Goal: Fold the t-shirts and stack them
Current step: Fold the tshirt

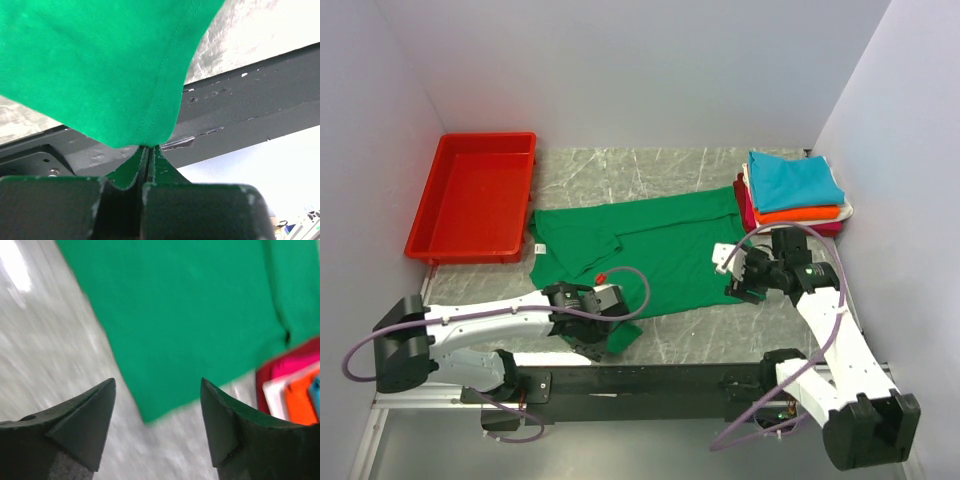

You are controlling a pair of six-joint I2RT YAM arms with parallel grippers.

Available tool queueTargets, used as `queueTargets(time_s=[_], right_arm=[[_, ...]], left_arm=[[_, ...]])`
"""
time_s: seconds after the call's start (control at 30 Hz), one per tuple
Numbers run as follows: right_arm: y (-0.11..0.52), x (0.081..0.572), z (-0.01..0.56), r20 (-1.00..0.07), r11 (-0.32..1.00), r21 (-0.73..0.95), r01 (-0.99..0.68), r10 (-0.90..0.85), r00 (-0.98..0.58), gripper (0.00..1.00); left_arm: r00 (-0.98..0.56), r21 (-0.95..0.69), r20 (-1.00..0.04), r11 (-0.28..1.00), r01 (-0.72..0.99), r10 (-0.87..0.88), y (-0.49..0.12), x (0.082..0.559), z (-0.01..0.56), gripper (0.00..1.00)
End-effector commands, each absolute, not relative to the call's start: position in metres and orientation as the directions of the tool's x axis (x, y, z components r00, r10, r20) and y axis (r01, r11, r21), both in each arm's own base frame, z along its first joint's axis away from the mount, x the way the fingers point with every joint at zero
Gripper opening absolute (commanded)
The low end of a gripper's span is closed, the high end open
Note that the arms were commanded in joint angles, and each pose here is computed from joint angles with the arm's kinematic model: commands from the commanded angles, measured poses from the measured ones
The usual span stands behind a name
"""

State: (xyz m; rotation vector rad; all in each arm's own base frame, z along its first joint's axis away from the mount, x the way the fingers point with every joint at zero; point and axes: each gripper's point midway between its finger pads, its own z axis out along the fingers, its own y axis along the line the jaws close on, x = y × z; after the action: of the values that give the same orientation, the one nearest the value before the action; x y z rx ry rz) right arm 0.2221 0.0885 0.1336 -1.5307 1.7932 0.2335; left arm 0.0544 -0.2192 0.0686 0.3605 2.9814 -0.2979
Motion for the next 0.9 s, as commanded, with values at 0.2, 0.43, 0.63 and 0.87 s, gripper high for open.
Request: queueTargets(time_s=[0.2, 0.43, 0.63, 0.87], right_arm=[[-0.012, 0.235, 0.065, -0.247, -0.006, -0.235, -0.972, -0.967, 0.066, 0.59], [-0.029, 0.249, 0.041, -0.190, -0.018, -0.178, -0.984, -0.980, 0.053, 0.59], [-0.030, 0.251, 0.026, -0.202, -0.002, -0.128, -0.992, -0.979, 0.028, 0.59], [-0.025, 0.246, 0.011, -0.233, 0.018, -0.074, -0.997, -0.973, -0.001, 0.52]], left_arm=[[-0.956, -0.244, -0.233, 0.941, 0.234, 0.178, -0.212, 0.070, 0.093, 0.01], [-0.952, -0.261, -0.251, 0.935, 0.241, 0.175, -0.210, 0.077, 0.096, 0.00], [-0.950, -0.273, -0.260, 0.930, 0.245, 0.174, -0.207, 0.082, 0.098, 0.00], [-0.949, -0.287, -0.270, 0.927, 0.241, 0.164, -0.208, 0.085, 0.102, 0.00]])
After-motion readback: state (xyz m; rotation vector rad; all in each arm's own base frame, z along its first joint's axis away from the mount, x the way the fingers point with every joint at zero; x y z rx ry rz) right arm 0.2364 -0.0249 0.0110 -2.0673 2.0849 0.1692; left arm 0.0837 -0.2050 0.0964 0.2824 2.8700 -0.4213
